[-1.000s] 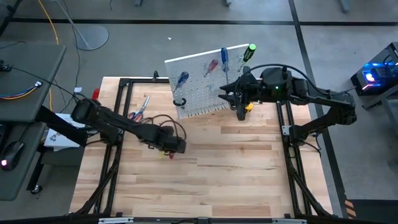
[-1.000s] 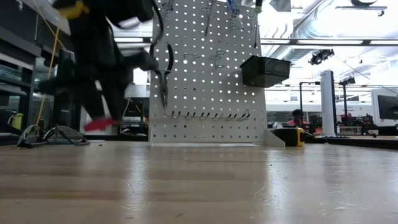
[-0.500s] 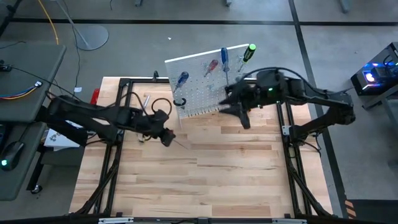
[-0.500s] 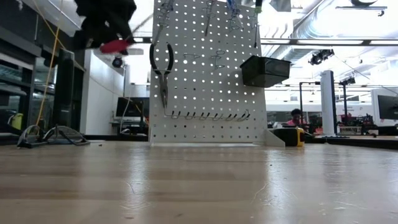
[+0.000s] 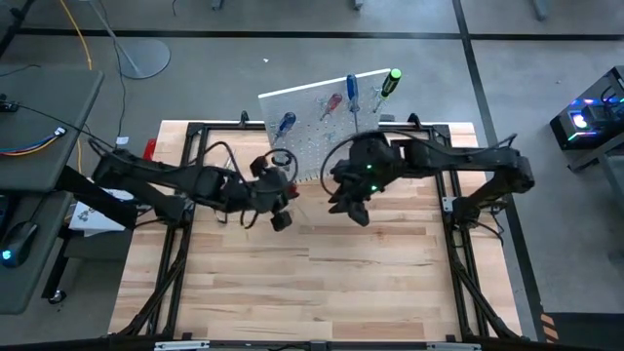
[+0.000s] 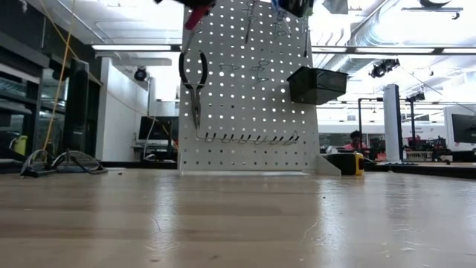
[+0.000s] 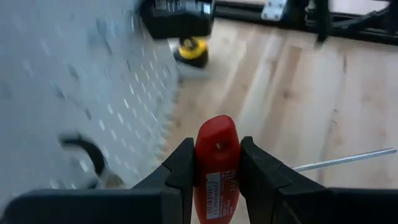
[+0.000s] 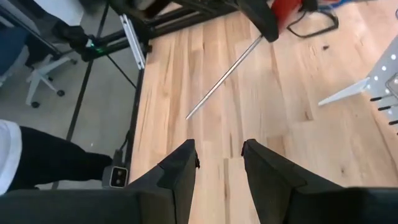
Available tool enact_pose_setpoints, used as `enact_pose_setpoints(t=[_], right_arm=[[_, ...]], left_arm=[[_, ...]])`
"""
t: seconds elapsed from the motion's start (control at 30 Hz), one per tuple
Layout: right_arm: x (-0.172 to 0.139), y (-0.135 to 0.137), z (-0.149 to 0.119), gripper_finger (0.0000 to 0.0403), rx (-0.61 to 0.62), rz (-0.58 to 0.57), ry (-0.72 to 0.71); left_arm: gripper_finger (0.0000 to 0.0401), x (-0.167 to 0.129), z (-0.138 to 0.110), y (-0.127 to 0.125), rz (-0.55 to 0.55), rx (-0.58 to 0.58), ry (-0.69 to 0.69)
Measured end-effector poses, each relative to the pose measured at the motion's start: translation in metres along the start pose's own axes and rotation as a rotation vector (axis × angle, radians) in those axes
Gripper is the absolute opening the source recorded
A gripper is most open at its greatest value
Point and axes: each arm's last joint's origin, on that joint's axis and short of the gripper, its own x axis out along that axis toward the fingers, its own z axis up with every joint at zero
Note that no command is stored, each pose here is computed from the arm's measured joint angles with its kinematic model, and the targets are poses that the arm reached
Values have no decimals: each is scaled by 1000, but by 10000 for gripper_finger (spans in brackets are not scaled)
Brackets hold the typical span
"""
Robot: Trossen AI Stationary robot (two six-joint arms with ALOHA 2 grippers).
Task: Hang tools onto peg board
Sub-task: Hang the red allen wrench on the peg board
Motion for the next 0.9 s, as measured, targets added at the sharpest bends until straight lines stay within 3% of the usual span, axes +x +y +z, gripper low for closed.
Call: enact_pose_setpoints(t=[0.3, 0.53, 0.9], right_arm=[[5, -3, 14, 129, -24, 38, -114], [5, -10, 22, 129, 94, 70, -172], [10, -2, 30, 124, 256, -42, -326]], left_arm=[[81, -8, 31, -22, 140, 205, -111], [81, -21, 46, -22, 258, 277, -192], [81, -14, 55, -26, 269, 367, -235]])
